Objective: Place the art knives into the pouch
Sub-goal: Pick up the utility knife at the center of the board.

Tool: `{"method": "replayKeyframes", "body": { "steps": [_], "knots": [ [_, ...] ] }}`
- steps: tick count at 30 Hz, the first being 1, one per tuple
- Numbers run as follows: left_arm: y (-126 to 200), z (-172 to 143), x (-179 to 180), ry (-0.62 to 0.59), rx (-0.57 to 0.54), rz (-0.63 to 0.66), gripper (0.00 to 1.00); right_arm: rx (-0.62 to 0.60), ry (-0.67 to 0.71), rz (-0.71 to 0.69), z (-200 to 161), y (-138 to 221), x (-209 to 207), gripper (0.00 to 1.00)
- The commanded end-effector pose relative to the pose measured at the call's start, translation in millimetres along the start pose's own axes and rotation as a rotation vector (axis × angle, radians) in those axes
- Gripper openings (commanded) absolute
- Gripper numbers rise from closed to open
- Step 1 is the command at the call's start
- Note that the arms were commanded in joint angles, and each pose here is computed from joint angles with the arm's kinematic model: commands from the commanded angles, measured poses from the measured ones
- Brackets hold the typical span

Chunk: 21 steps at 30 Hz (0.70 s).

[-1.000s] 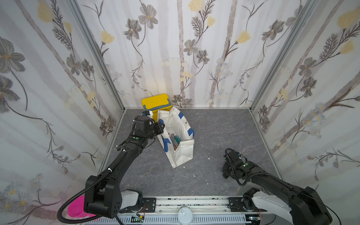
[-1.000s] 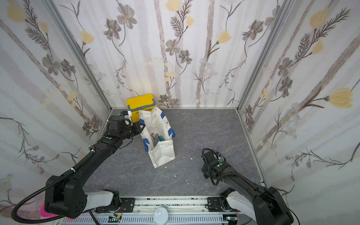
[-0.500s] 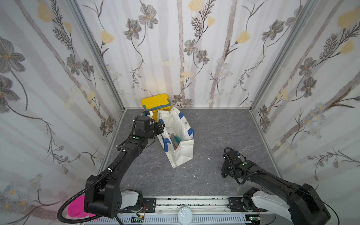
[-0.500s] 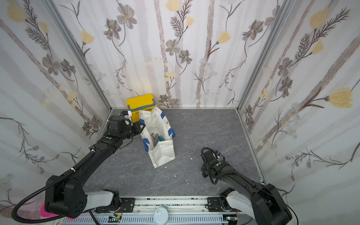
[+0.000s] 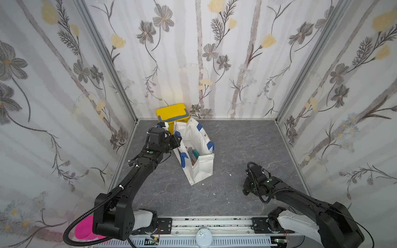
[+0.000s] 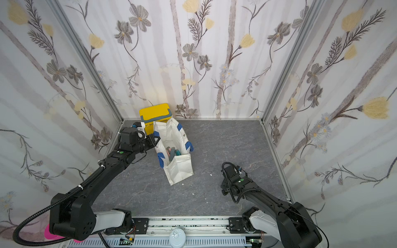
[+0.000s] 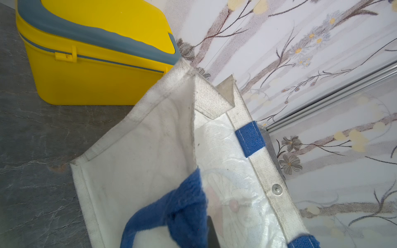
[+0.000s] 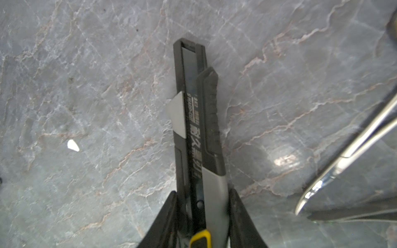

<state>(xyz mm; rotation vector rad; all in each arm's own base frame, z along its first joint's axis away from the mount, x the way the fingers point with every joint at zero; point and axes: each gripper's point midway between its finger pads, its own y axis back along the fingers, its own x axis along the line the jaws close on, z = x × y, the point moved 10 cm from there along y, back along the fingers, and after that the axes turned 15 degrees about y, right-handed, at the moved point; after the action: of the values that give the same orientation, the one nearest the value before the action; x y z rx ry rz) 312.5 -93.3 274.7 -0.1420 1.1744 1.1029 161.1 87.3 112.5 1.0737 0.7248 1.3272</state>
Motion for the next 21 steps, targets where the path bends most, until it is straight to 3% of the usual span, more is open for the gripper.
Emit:
{"method": "replayKeyframes", "body": {
  "steps": [1,7,21],
  "knots": [
    [0.0,3.3,-6.3,-0.006,-0.014,-0.044,0.00,-0.047,-0.021,0.045,7.1,4.8,5.4,0.27],
    [-0.9,2.7,-4.7,-0.005,-0.012,-0.038,0.00,-0.112,-0.039,0.100,15.3,12.3,11.0,0.27],
    [-1.6,2.6,-4.4,-0.004,-0.012,-0.038,0.00,-0.125,-0.054,0.171,20.9,12.8,19.8,0.24]
  ]
}}
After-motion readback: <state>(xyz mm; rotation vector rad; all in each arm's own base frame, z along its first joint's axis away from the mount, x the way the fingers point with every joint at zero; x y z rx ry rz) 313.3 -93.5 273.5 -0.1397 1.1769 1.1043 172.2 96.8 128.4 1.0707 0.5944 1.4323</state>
